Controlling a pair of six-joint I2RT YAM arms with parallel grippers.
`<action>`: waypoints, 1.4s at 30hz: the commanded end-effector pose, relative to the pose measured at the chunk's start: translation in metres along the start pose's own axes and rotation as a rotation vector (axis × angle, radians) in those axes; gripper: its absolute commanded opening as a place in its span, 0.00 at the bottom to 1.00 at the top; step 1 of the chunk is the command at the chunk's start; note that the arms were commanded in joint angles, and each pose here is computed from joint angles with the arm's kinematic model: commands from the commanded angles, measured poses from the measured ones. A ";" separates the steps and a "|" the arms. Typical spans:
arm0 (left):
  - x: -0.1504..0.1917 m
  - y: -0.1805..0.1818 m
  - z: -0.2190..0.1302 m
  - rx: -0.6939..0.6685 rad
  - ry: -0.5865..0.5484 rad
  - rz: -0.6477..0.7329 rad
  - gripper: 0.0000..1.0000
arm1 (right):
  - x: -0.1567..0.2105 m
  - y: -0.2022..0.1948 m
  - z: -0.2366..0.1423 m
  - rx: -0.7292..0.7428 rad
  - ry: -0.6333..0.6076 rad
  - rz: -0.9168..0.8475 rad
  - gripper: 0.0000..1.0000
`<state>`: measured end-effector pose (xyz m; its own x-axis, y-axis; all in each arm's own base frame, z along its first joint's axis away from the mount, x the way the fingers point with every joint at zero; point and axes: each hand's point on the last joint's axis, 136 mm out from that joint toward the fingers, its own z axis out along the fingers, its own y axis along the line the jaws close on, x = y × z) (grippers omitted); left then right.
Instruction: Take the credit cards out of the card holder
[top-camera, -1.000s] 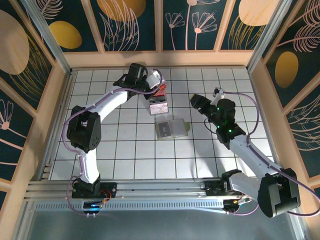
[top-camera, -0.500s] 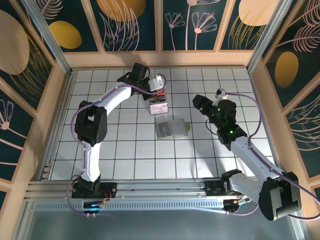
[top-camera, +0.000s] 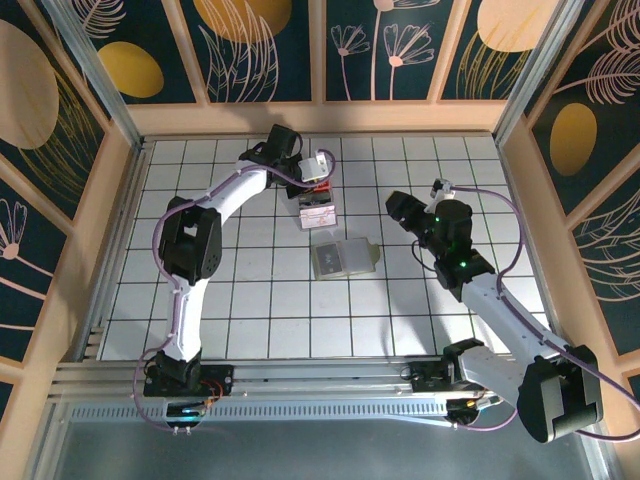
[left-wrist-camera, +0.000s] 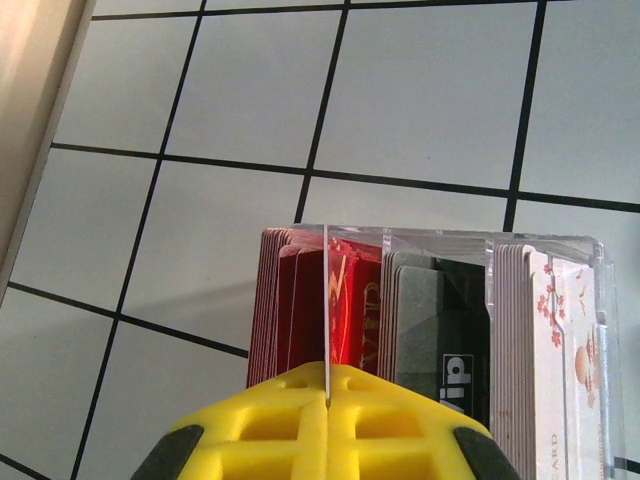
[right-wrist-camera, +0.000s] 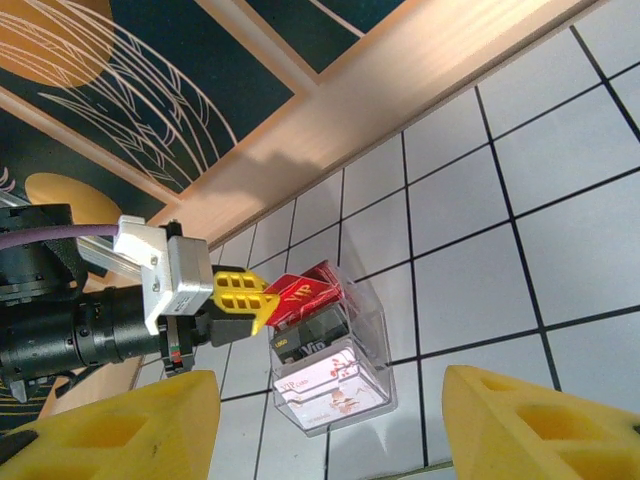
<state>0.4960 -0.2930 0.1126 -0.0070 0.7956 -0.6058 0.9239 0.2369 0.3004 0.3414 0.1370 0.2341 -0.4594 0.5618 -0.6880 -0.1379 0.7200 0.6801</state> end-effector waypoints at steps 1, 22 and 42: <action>0.006 0.002 0.003 0.017 0.017 0.026 0.00 | -0.009 0.004 -0.003 -0.004 -0.038 0.004 0.60; 0.014 0.008 0.010 0.009 0.061 -0.029 0.05 | -0.005 0.005 -0.001 -0.014 -0.028 0.019 0.58; 0.006 0.024 0.005 -0.040 0.054 -0.052 0.22 | -0.004 0.009 -0.002 -0.023 -0.028 0.008 0.58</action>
<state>0.5136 -0.2910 0.1089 -0.0645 0.8088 -0.5846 0.9134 0.2839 0.2919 0.3398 0.1411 0.2342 -0.4672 0.5621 -0.6825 -0.1431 0.7136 0.6858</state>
